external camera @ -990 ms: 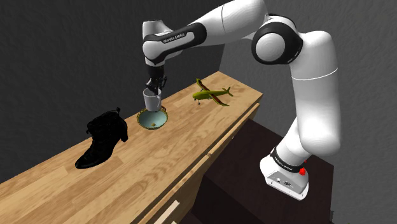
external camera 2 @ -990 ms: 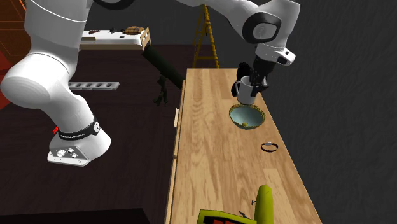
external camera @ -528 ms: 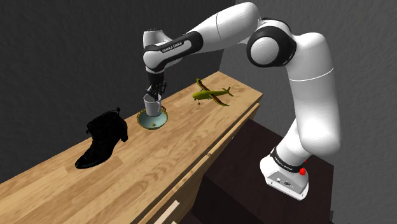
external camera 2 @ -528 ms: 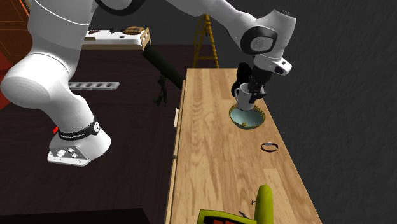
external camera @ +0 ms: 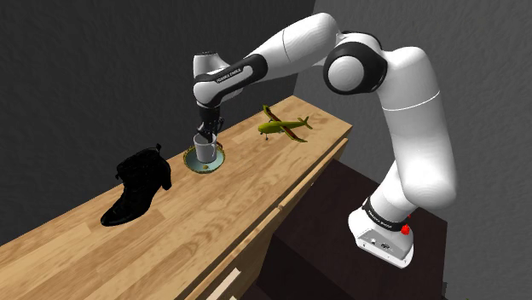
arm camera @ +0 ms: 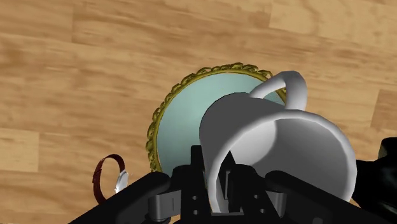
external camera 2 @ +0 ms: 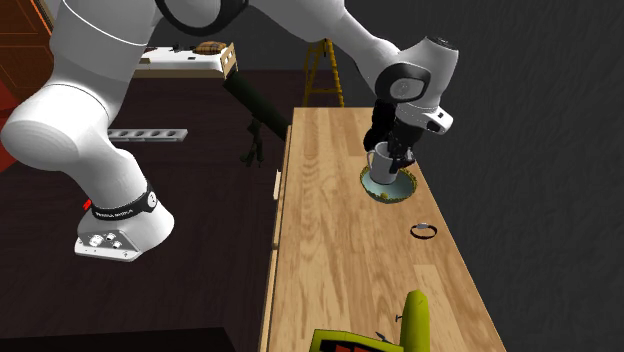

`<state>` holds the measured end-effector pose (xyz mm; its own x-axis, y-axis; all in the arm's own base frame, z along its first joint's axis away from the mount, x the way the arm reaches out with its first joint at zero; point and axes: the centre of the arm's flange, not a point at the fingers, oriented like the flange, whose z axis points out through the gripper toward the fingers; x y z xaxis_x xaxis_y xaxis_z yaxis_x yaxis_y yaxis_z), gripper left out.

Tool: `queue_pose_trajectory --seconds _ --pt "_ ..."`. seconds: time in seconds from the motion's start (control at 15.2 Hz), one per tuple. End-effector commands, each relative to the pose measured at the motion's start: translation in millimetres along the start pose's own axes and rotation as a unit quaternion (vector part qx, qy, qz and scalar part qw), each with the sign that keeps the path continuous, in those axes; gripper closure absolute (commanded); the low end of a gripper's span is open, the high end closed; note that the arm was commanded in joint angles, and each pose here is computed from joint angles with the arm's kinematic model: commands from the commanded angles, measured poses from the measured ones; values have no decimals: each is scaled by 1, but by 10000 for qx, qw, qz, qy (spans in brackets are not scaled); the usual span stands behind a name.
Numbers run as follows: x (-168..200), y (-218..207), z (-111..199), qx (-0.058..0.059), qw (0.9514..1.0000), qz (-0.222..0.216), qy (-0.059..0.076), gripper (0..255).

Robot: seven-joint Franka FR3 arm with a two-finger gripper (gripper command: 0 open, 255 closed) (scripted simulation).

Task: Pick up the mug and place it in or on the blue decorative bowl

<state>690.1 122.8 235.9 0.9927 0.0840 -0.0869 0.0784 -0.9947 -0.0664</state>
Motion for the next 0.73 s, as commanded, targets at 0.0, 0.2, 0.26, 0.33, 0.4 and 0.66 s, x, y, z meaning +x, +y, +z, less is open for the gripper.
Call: queue_pose_trajectory --seconds 0.0,0.2,0.26,0.33,0.4,0.66 --pt "0 0 2 0 10000 0 5 255" --pt "0 0 2 0 10000 0 5 255" --pt "0 0 2 0 10000 0 5 255" --pt "0 0 2 0 10000 0 5 255" --pt "0 0 2 0 10000 0 5 0" --pt "0 0 2 0 10000 0 5 0"
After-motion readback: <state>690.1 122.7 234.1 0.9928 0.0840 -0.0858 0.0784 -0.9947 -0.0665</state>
